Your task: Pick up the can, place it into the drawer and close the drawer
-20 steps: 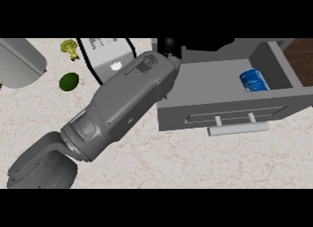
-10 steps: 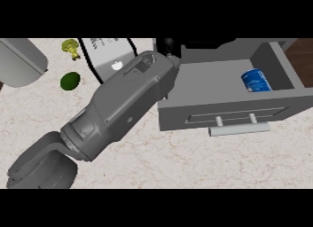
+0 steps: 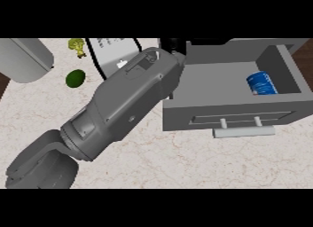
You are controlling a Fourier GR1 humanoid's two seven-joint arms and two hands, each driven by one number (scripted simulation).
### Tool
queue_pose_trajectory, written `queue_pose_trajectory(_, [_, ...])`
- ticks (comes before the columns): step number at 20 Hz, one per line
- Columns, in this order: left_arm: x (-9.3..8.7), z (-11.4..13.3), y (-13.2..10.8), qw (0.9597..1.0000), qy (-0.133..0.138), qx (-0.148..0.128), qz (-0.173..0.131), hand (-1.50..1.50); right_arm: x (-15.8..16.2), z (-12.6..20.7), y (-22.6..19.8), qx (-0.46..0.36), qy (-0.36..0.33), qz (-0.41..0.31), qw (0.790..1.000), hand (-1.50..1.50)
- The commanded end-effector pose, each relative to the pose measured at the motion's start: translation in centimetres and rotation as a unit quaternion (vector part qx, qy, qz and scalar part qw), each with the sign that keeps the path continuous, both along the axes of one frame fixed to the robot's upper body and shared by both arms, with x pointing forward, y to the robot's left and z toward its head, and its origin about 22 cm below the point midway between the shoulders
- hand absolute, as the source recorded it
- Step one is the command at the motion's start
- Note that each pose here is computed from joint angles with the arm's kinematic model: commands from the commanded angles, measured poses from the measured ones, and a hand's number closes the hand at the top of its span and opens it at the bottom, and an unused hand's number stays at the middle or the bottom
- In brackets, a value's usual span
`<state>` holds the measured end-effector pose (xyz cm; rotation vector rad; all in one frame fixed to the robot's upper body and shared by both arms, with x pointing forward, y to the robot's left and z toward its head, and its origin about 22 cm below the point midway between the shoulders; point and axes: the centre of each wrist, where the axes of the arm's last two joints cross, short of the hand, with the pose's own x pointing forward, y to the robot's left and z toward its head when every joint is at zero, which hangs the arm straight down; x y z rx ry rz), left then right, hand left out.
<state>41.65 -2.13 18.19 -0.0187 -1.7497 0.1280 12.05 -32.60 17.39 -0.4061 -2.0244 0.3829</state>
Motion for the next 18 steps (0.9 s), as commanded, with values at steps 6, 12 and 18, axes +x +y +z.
queue_pose_trajectory(6, [0.2, 1.7, -0.5, 0.9997, 0.018, -0.016, -0.004, -1.50, 4.0, -0.6, 4.2, -0.129, -0.001, -0.005, 0.992, -1.50])
queue_pose_trajectory(12, [-0.2, -0.6, 0.2, 0.9996, 0.018, -0.020, 0.000, -1.50, 10.0, -1.6, 7.7, -0.179, -0.025, -0.025, 0.983, -1.50])
queue_pose_trajectory(18, [0.5, 0.4, 1.8, 0.9997, 0.025, -0.007, 0.004, -1.50, 14.9, -2.1, 10.1, -0.255, -0.020, -0.036, 0.966, -1.50])
